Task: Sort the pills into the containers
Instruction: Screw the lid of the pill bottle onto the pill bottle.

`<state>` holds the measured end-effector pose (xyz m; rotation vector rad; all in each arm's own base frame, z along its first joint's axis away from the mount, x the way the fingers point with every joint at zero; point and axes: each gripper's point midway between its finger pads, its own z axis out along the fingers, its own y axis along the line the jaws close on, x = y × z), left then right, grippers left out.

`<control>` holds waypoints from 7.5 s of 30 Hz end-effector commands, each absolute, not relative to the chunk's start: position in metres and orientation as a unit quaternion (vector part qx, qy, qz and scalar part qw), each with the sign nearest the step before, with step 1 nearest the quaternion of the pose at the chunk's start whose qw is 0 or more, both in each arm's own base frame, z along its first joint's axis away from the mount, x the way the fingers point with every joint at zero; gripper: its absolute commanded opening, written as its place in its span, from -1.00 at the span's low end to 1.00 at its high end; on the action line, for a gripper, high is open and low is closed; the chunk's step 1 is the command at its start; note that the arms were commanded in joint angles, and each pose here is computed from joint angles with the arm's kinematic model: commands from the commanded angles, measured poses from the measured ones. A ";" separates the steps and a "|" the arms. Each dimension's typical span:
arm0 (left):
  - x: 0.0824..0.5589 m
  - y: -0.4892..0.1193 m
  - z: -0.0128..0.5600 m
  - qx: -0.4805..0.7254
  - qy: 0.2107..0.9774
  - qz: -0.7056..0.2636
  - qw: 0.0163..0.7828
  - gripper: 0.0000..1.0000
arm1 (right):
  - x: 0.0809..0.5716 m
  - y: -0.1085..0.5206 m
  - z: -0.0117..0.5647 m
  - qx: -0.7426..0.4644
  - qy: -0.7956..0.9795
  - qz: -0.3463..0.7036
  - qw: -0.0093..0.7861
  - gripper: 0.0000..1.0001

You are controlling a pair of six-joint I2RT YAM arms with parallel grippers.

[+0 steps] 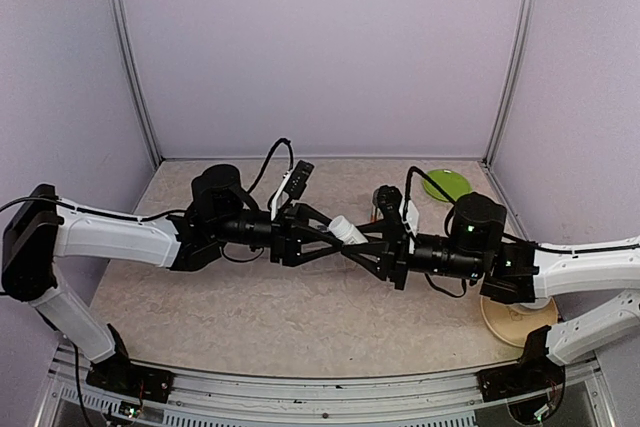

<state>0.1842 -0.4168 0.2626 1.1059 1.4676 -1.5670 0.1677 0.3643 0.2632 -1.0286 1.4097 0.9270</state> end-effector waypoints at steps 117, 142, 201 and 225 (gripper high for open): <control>0.213 -0.392 0.326 0.221 0.614 -0.611 0.449 0.98 | 0.225 0.374 0.277 -0.376 0.651 0.302 0.586 -0.69; 0.196 -0.399 0.341 0.244 0.581 -0.641 0.438 0.97 | 0.221 0.396 0.251 -0.403 0.660 0.323 0.546 -0.70; 0.255 -0.404 0.288 0.142 0.721 -0.571 0.365 0.12 | 0.233 0.372 0.255 -0.416 0.654 0.234 0.586 -0.71; 0.255 -0.404 0.287 0.164 0.718 -0.564 0.375 -0.52 | 0.232 0.373 0.253 -0.416 0.659 0.243 0.578 -0.71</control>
